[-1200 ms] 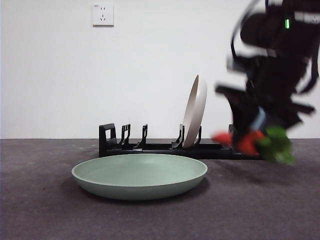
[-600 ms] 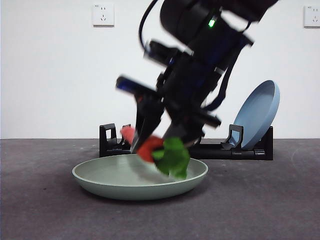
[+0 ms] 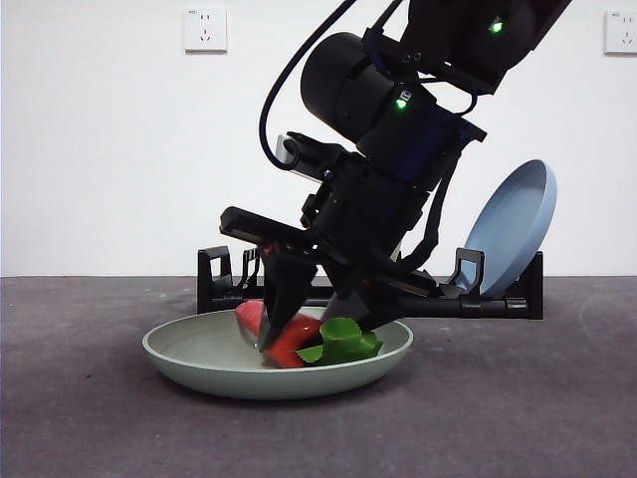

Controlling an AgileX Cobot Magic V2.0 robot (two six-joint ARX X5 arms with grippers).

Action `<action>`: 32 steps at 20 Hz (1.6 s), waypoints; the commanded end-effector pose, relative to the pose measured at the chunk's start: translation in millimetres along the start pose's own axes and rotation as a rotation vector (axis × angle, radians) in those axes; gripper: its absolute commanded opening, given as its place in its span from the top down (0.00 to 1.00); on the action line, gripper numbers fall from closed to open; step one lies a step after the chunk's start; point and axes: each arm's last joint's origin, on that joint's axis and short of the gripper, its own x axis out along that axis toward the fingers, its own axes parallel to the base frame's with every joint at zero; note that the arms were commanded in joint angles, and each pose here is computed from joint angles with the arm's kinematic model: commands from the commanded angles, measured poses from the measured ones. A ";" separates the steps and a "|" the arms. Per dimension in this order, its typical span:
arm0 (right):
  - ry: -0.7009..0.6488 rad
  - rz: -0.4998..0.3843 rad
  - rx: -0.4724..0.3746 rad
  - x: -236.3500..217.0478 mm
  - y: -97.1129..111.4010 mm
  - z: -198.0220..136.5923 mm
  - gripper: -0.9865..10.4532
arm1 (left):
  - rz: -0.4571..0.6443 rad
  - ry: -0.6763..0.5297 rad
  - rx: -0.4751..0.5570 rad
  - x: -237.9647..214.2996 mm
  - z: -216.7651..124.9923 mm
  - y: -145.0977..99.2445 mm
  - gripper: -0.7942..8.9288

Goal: Take the green plate from the plate rack,put the plate on the table,take the carrot from the table,put the carrot in the plate

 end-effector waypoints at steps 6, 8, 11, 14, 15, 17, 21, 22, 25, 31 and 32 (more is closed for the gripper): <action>-0.129 0.041 -0.012 -79.5 14.7 14.1 0.50 | -0.001 0.000 -0.006 0.2 -0.7 -0.3 0.56; -0.107 0.044 -0.014 -115.1 17.5 7.1 0.50 | 0.001 0.017 0.000 0.2 -2.4 -0.1 0.56; -0.044 0.032 -0.043 -163.3 19.1 -13.2 0.50 | 0.005 0.063 0.016 0.0 -7.0 0.4 0.56; 0.010 0.024 -0.049 -198.0 18.5 -34.2 0.50 | 0.005 0.100 0.029 -0.3 -10.7 0.8 0.56; 0.026 0.022 -0.052 -206.6 18.3 -40.3 0.50 | 0.005 0.112 0.033 -0.4 -11.9 0.9 0.56; 0.053 0.020 -0.058 -225.1 17.2 -54.1 0.50 | 0.003 0.145 0.044 -0.8 -15.1 1.2 0.56; 0.072 0.023 -0.058 -251.5 14.0 -74.6 0.50 | -0.055 0.224 0.061 -2.2 -22.3 0.5 0.56; 0.072 0.027 -0.056 -257.1 12.9 -78.9 0.50 | -0.074 0.242 0.063 -2.5 -23.8 0.2 0.56; 0.064 0.056 -0.058 -269.3 11.1 -88.0 0.51 | -0.116 0.283 0.067 -3.6 -27.4 -0.5 0.57; 0.019 0.087 -0.064 -283.1 9.2 -96.4 0.90 | -0.160 0.336 0.071 -5.1 -31.9 -1.1 0.93; 0.016 0.091 -0.064 -284.0 9.2 -96.9 0.93 | -0.167 0.342 0.071 -5.3 -32.4 -1.2 0.92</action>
